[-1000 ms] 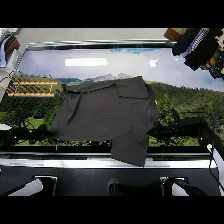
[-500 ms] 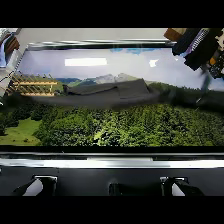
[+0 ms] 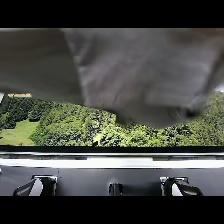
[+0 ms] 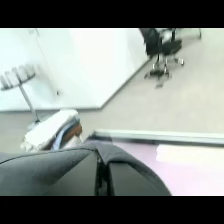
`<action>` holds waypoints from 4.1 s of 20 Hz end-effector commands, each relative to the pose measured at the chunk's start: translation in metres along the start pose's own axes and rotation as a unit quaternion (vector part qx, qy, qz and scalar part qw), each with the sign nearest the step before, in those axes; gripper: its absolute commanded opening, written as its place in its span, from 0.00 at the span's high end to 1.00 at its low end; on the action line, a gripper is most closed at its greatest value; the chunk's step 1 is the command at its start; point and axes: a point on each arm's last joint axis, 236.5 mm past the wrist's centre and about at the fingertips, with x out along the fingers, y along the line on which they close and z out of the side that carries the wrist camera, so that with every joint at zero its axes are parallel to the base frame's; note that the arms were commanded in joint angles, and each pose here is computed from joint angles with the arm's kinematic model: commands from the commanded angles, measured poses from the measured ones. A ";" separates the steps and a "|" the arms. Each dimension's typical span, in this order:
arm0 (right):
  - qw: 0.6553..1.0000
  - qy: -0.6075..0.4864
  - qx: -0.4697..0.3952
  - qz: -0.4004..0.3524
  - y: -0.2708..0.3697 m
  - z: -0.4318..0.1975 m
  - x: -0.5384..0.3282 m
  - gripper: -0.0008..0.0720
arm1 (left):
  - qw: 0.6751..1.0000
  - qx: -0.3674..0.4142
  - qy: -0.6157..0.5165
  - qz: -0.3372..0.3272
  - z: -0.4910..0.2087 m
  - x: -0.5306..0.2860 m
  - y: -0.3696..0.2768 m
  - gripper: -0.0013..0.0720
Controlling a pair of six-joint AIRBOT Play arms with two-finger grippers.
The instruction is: Fold the clothes and pants, and hang the long-sleeved shirts on hangers.
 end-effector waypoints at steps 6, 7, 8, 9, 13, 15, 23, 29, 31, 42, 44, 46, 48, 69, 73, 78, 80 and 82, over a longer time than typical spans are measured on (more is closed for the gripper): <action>0.974 0.155 0.128 -0.104 -0.130 -0.078 0.073 0.93 | 0.972 -0.005 0.233 -0.026 -0.143 0.101 0.021 0.96; 0.959 0.207 0.155 -0.117 -0.162 -0.113 0.090 0.93 | 0.961 -0.003 0.274 -0.033 -0.178 0.123 0.024 0.96; 0.944 0.245 0.181 -0.129 -0.192 -0.145 0.105 0.93 | 0.949 0.003 0.312 -0.040 -0.216 0.145 0.026 0.96; 0.929 0.278 0.200 -0.138 -0.221 -0.180 0.121 0.93 | 0.935 0.013 0.351 -0.044 -0.259 0.167 0.028 0.96; 0.891 0.349 0.211 -0.200 -0.323 -0.319 0.176 0.93 | 0.893 0.066 0.442 -0.055 -0.420 0.247 0.025 0.96; 0.881 0.359 0.214 -0.223 -0.359 -0.370 0.198 0.93 | 0.885 0.068 0.456 -0.062 -0.483 0.278 0.016 0.96; 0.879 0.324 0.219 -0.272 -0.439 -0.445 0.230 0.93 | 0.867 0.064 0.489 -0.066 -0.571 0.329 -0.012 0.96; 0.812 0.464 0.243 -0.258 -0.398 -0.479 0.178 0.93 | 0.785 0.070 0.613 -0.060 -0.601 0.266 0.001 0.96; 0.789 0.493 0.246 -0.272 -0.397 -0.487 0.162 0.93 | 0.763 0.070 0.640 -0.059 -0.605 0.250 0.003 0.96; 0.743 0.548 0.239 -0.300 -0.405 -0.513 0.131 0.92 | 0.681 0.065 0.728 -0.045 -0.638 0.197 0.004 0.92; 0.733 0.558 0.247 -0.299 -0.405 -0.524 0.128 0.68 | 0.683 0.057 0.728 -0.037 -0.636 0.198 0.003 0.32; 0.734 0.563 0.241 -0.292 -0.403 -0.515 0.124 0.41 | 0.688 0.062 0.721 -0.043 -0.622 0.199 0.004 0.01; 0.748 0.561 0.216 -0.283 -0.403 -0.480 0.110 0.32 | 0.702 0.073 0.707 -0.053 -0.589 0.203 0.009 0.01; 0.689 0.536 0.441 -0.209 -0.279 -0.557 -0.087 0.33 | 0.699 -0.173 0.692 -0.048 -0.551 0.019 0.057 0.02; 0.666 0.547 0.463 -0.207 -0.277 -0.575 -0.092 0.33 | 0.698 -0.174 0.693 -0.048 -0.551 0.019 0.056 0.01; 0.646 0.545 0.492 -0.206 -0.265 -0.590 -0.098 0.36 | 0.698 -0.174 0.693 -0.048 -0.551 0.018 0.056 0.02; 0.642 0.545 0.497 -0.209 -0.261 -0.597 -0.103 0.49 | 0.698 -0.173 0.693 -0.048 -0.552 0.019 0.057 0.01; 0.651 0.535 0.491 -0.220 -0.269 -0.599 -0.100 0.73 | 0.699 -0.172 0.693 -0.048 -0.554 0.018 0.058 0.01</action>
